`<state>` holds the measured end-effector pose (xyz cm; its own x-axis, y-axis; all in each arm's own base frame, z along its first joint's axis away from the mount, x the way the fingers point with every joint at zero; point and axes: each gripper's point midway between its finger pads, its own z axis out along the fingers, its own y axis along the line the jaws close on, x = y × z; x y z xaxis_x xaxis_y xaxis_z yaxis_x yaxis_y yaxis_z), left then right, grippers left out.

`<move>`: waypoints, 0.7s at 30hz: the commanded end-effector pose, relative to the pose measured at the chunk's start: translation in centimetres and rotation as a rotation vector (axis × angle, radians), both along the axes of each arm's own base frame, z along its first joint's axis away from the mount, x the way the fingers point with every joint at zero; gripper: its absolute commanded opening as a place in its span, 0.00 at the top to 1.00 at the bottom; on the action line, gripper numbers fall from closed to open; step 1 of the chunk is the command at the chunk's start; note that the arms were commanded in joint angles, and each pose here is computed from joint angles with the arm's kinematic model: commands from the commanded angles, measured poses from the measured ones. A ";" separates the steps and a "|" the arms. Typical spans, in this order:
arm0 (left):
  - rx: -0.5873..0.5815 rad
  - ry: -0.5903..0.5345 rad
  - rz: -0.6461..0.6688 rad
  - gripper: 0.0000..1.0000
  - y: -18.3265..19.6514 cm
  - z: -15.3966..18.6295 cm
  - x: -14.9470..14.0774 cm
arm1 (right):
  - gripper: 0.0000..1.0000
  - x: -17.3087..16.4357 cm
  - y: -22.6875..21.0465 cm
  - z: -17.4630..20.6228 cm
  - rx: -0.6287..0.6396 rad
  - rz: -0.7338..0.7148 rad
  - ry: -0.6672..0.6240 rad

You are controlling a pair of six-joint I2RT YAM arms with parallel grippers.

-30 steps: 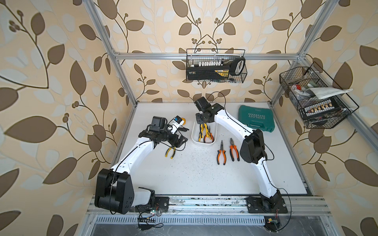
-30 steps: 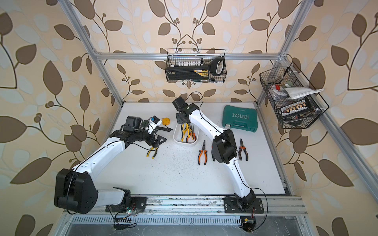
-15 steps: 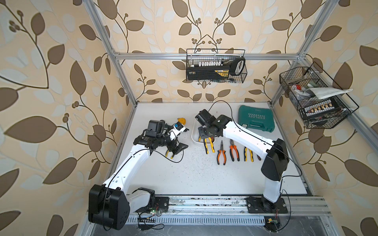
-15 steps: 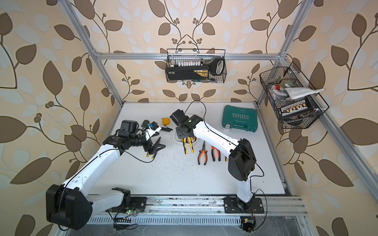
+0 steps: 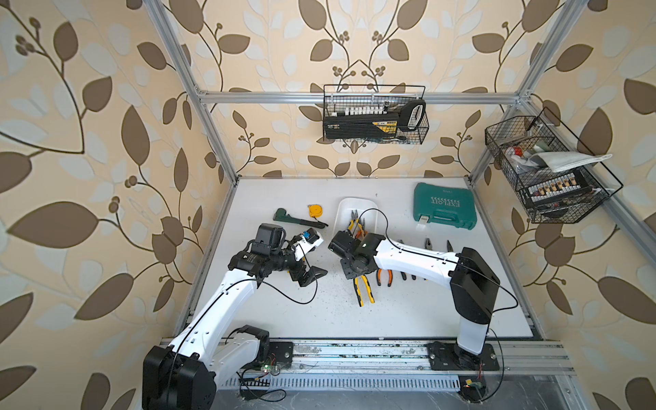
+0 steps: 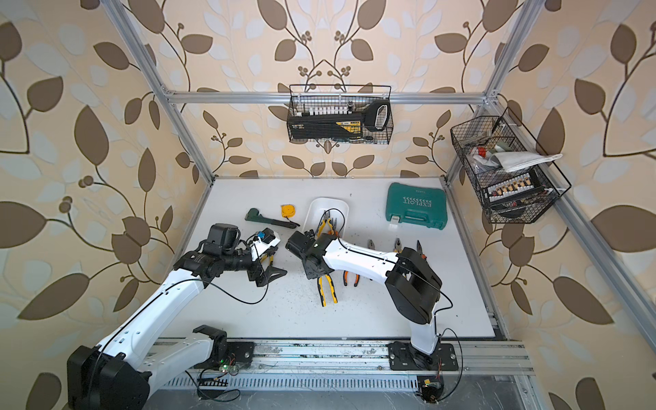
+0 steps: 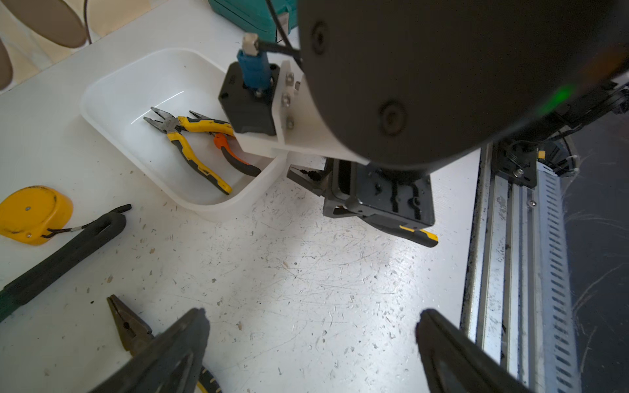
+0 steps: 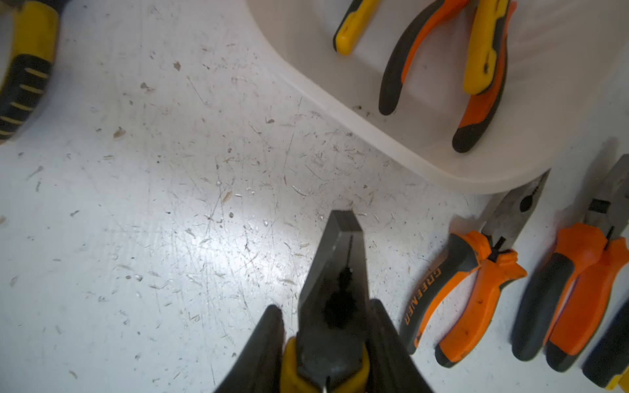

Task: Take the pliers out of the storage box
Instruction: Place the pliers at the center of the board.

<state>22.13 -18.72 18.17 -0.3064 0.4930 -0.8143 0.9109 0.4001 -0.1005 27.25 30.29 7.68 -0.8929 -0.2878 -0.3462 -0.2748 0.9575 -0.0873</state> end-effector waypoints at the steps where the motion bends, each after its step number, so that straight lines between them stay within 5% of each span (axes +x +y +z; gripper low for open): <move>1: -0.027 -0.003 -0.002 0.01 -0.4 0.6 -0.4 | 0.81 0.7 -0.3 -1.6 -0.019 -0.049 -0.018; 9: -0.026 0.005 -0.002 0.01 -0.6 0.4 -0.2 | 0.78 1.0 -0.4 -5.4 -0.066 -0.037 0.002; 21: 0.037 0.013 0.096 0.01 0.4 -0.1 1.6 | 0.34 0.9 -0.5 -4.0 -0.006 0.000 -0.028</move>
